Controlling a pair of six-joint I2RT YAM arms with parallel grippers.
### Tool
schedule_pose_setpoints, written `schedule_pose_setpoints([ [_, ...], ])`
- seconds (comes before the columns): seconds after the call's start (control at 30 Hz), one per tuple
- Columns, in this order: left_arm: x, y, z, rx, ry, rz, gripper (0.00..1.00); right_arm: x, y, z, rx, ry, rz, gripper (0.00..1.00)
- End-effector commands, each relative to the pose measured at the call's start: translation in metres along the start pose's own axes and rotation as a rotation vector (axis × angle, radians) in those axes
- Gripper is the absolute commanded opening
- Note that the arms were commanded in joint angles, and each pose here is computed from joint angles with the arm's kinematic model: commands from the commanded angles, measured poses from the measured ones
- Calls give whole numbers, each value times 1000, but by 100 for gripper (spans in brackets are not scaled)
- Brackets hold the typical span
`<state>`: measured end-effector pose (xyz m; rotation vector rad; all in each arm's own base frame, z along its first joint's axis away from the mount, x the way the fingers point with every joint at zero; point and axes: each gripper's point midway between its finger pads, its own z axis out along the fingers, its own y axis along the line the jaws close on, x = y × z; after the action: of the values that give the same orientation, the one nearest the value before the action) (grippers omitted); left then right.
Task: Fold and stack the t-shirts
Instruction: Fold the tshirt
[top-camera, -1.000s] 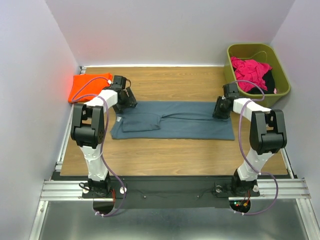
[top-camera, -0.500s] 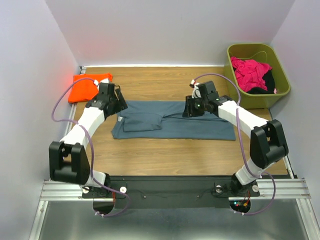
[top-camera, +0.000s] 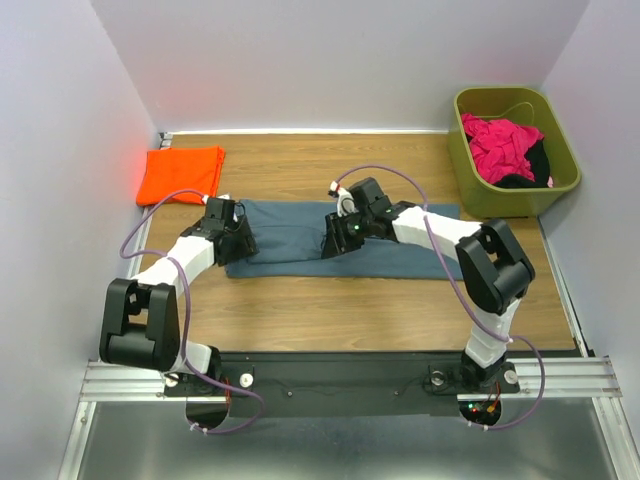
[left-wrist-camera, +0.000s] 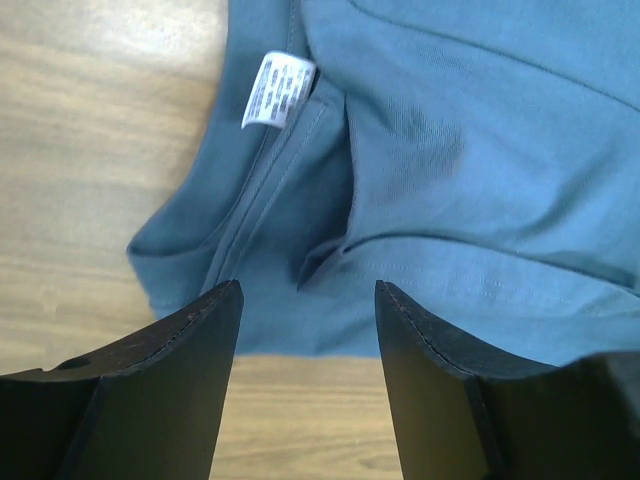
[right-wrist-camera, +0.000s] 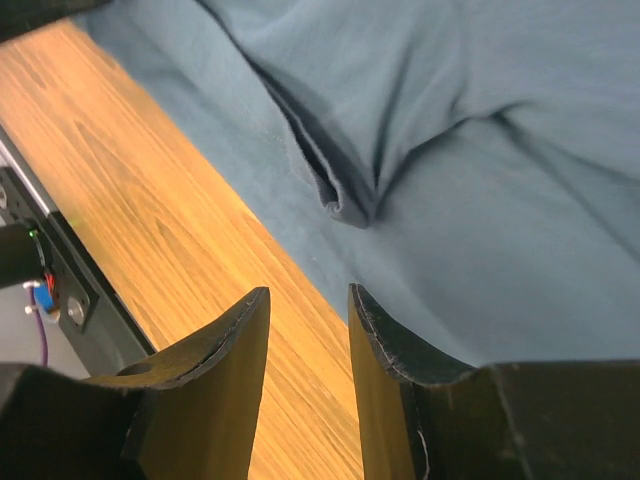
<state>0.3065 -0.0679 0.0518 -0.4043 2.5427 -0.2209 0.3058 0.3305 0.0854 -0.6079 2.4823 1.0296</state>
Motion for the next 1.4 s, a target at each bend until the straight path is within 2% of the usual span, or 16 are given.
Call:
schedule_pose_setpoints([
  [0.0,-10,-5,8,19,-28,37,66,-29,23,6,-80,-71,-53,43],
  [0.3,1,-7,18,30,13,56,58,-22,19,21,-90,-51,-33,43],
  [0.63,0,-11,15,34,10,66,45,-13,9,32,-72,-36,-3,43],
  [0.73,1,-11,15,33,15,67,36,-13,7,32,-64,-41,1,43],
  [0.9,2,-13,11,35,16,65,29,-10,5,35,-55,-36,13,43],
  [1.03,-2,-17,2,44,9,58,13,-7,1,37,-42,-32,20,43],
  [1.37,5,-26,-19,72,66,-1,9,-13,-2,30,-2,-65,10,43],
])
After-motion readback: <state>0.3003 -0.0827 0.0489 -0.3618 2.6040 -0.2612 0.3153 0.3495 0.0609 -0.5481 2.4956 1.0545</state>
